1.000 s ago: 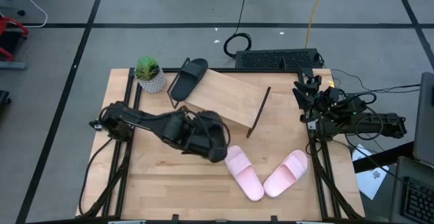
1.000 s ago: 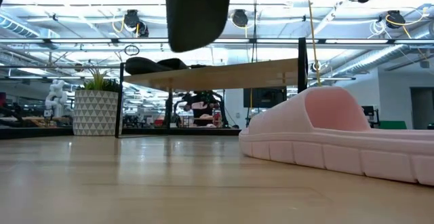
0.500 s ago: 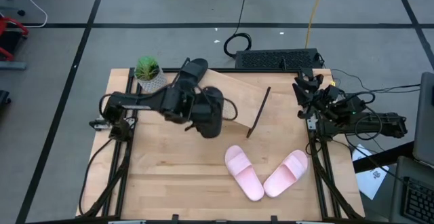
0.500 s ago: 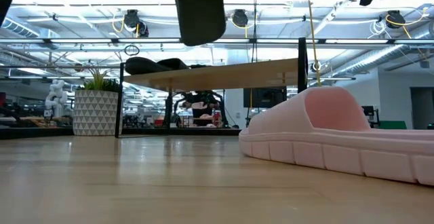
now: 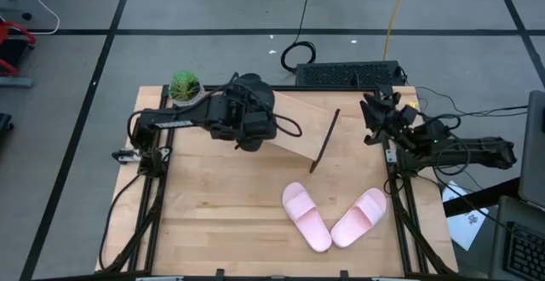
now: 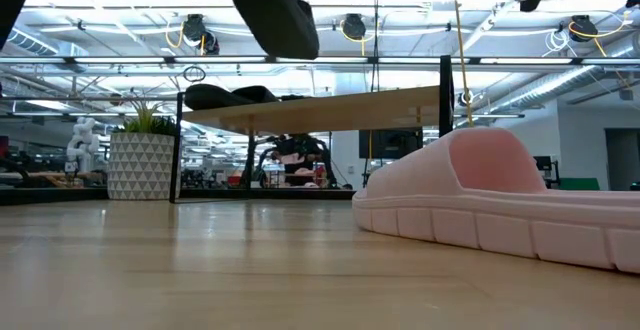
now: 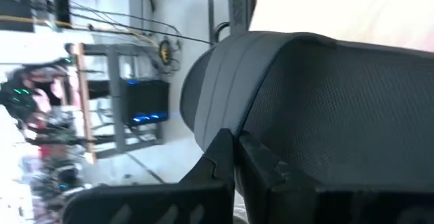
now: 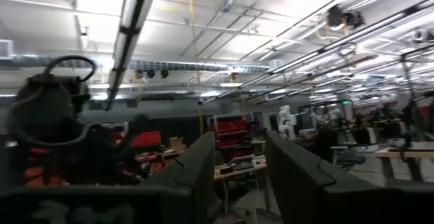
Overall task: Pick and place slides into the shelf
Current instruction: Put the black slipper on the shelf
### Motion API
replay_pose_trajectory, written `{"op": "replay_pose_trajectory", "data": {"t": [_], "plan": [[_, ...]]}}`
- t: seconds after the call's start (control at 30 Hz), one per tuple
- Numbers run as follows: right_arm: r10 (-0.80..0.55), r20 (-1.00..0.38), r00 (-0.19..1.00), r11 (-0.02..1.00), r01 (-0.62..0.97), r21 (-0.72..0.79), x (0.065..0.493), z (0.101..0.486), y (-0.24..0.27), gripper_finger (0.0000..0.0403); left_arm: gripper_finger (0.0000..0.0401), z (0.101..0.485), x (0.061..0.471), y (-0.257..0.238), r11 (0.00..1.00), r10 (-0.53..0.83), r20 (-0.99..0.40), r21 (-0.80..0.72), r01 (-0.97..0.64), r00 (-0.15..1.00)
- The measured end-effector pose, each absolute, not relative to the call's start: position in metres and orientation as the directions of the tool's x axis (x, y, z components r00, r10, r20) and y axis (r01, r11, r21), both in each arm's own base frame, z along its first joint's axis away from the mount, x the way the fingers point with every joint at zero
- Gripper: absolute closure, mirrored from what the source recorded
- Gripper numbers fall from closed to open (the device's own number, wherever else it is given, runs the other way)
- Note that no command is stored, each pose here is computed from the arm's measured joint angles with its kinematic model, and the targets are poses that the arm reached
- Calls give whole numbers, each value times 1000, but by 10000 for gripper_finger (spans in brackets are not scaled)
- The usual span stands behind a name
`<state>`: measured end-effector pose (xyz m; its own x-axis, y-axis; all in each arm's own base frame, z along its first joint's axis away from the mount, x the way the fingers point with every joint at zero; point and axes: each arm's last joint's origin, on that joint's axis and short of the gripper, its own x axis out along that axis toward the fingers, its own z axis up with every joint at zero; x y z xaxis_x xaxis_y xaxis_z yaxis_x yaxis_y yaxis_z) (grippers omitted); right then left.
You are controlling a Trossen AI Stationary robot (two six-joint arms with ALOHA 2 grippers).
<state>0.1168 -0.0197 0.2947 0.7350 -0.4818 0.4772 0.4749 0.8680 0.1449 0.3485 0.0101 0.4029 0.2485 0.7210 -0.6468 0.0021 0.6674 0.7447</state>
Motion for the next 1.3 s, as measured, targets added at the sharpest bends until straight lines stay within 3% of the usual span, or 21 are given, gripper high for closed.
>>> {"op": "replay_pose_trajectory", "data": {"t": [0.4, 0.67, 1.3], "plan": [[-543, 539, 644, 807, 577, 124, 118, 302, -22, 282, 401, 419, 375, 23, 552, 740, -517, 832, 51, 429], [-541, 571, 617, 803, 582, 132, 115, 305, -21, 282, 401, 421, 381, 41, 604, 671, -548, 795, 60, 499], [-541, 570, 618, 789, 607, 92, 115, 305, -21, 282, 401, 381, 384, 71, 655, 641, -655, 739, 158, 400]]}}
